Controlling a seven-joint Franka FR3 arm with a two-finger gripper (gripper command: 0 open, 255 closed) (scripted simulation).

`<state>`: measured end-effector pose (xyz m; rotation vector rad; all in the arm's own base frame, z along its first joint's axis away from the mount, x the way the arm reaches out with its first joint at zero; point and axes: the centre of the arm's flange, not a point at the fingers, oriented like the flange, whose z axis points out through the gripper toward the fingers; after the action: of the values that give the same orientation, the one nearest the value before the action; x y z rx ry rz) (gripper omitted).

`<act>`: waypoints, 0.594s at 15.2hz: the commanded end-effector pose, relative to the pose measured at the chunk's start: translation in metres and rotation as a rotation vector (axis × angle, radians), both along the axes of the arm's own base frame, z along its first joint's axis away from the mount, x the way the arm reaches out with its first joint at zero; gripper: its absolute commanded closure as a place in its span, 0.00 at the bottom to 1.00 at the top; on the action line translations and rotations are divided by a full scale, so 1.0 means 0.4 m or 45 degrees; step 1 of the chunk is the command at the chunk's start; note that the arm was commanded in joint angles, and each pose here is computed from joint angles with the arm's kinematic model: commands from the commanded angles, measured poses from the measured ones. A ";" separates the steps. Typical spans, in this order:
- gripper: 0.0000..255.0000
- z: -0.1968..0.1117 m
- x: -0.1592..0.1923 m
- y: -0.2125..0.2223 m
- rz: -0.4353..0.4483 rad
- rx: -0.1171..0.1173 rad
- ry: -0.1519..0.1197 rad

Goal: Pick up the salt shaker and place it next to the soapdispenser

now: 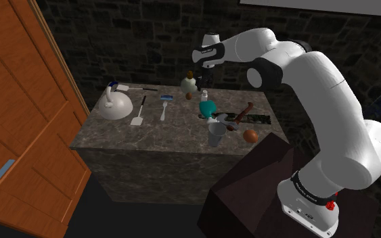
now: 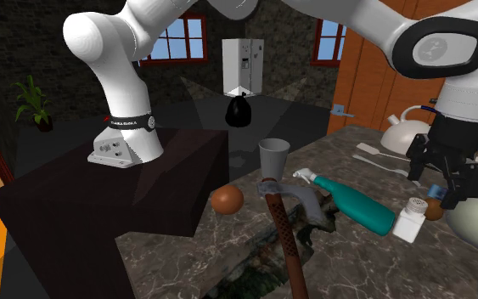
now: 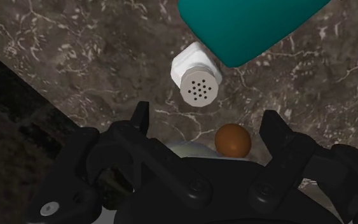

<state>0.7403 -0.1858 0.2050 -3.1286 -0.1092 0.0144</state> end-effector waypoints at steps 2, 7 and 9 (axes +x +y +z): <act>0.00 0.084 -0.004 0.000 0.000 0.001 0.000; 0.00 0.084 -0.004 0.000 0.000 0.001 0.000; 0.00 0.084 -0.004 0.000 0.000 0.001 0.000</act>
<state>0.7386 -0.1860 0.2384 -3.1281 -0.1091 0.0147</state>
